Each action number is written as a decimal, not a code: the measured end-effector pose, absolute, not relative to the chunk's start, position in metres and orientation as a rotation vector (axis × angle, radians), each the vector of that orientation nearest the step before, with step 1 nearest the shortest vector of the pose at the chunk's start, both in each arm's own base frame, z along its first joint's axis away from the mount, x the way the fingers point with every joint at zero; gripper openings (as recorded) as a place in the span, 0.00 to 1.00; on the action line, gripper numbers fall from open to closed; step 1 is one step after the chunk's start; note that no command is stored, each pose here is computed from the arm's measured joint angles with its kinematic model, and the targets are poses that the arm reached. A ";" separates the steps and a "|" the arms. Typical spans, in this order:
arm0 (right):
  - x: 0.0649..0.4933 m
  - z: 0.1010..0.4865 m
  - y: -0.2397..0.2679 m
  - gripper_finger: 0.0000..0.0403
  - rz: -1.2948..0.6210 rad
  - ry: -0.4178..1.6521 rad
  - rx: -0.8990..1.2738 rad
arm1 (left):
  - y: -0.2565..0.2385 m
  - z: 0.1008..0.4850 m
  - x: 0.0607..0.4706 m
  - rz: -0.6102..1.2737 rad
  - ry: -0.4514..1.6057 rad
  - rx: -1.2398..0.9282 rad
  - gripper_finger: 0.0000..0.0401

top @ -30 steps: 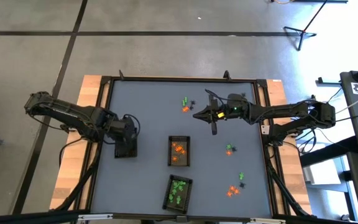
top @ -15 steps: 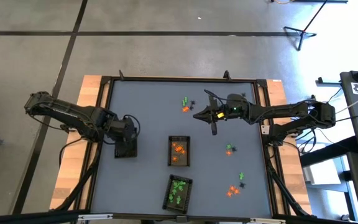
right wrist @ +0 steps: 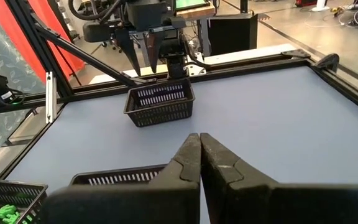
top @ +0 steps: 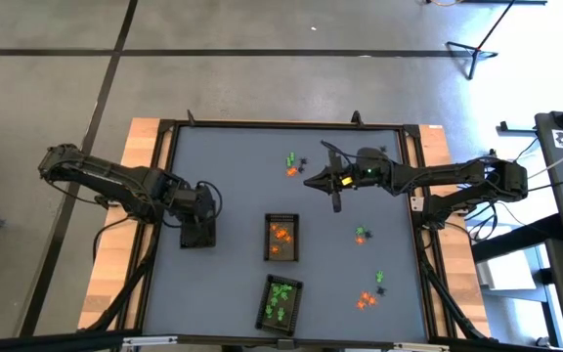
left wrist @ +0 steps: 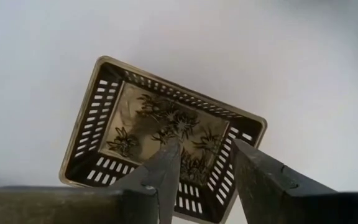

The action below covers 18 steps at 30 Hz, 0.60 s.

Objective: Sort Halloween decoration
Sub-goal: Put the black spider toy into the top left black basket

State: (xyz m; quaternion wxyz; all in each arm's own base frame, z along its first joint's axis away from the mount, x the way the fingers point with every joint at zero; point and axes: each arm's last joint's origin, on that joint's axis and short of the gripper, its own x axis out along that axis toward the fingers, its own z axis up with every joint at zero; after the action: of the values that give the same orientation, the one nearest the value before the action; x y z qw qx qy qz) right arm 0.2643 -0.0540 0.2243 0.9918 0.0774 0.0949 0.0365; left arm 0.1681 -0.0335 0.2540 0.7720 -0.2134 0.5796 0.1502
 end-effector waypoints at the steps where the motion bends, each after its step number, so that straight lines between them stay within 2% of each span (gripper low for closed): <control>1: 0.264 0.224 -0.054 0.00 0.068 0.195 0.160 | -0.034 0.254 0.168 0.326 1.256 -0.463 0.34; 6: 0.261 0.213 -0.060 0.00 -0.143 0.307 0.164 | -0.034 0.254 0.168 0.327 1.256 -0.463 0.34; 10: 0.256 0.208 -0.072 0.00 -0.363 0.535 0.171 | -0.034 0.254 0.168 0.327 1.256 -0.463 0.34; 14: 0.245 0.218 -0.091 0.00 -0.513 0.757 0.219 | -0.033 0.254 0.168 0.327 1.256 -0.464 0.34; 18: 0.231 0.234 -0.114 0.00 -0.613 0.886 0.265 | -0.034 0.254 0.168 0.327 1.256 -0.464 0.34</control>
State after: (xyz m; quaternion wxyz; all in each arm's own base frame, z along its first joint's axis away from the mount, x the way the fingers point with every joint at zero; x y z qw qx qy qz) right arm 0.2313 -0.1143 0.2344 0.8502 0.1258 0.4204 -0.2909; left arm 0.1681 -0.0335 0.2539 0.7717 -0.2141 0.5795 0.1510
